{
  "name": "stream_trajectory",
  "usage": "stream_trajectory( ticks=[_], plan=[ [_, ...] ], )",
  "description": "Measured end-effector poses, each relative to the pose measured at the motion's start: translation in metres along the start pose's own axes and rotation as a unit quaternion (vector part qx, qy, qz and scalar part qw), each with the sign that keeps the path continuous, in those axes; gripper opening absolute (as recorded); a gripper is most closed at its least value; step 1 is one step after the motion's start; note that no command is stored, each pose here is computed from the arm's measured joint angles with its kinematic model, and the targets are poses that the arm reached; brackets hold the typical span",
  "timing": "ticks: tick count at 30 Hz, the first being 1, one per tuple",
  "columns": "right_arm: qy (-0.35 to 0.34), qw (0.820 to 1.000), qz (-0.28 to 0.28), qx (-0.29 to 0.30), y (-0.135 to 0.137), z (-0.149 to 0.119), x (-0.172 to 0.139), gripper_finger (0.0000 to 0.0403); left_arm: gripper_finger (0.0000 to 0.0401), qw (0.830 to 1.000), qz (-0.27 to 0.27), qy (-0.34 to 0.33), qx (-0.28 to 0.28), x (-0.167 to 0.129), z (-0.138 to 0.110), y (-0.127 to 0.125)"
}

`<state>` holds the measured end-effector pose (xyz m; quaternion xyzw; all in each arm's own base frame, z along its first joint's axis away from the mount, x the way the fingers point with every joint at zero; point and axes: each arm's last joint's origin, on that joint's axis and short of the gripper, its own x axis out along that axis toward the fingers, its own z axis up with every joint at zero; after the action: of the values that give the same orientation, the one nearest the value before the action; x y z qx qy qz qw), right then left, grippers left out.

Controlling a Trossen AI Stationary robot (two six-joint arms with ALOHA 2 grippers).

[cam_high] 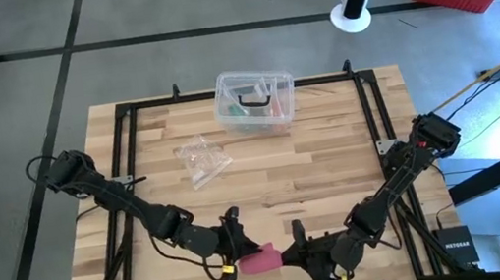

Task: Roll bandage
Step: Roll the pink bandage

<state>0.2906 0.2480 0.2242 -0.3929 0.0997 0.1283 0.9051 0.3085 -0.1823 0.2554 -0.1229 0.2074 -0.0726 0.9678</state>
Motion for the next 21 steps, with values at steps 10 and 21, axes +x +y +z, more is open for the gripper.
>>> stream_trajectory(
  ticks=[10, 21],
  plan=[
    [-0.006, 1.0, -0.005, -0.03, -0.005, 0.009, 0.001, 0.0014, 0.008, 0.999, -0.03, 0.008, -0.044, 0.002, 0.003, 0.004],
    [-0.018, 0.999, -0.012, -0.03, -0.007, 0.012, 0.0, 0.0015, 0.0176, 0.991, -0.114, 0.033, -0.063, 0.004, 0.006, 0.003]
  ],
)
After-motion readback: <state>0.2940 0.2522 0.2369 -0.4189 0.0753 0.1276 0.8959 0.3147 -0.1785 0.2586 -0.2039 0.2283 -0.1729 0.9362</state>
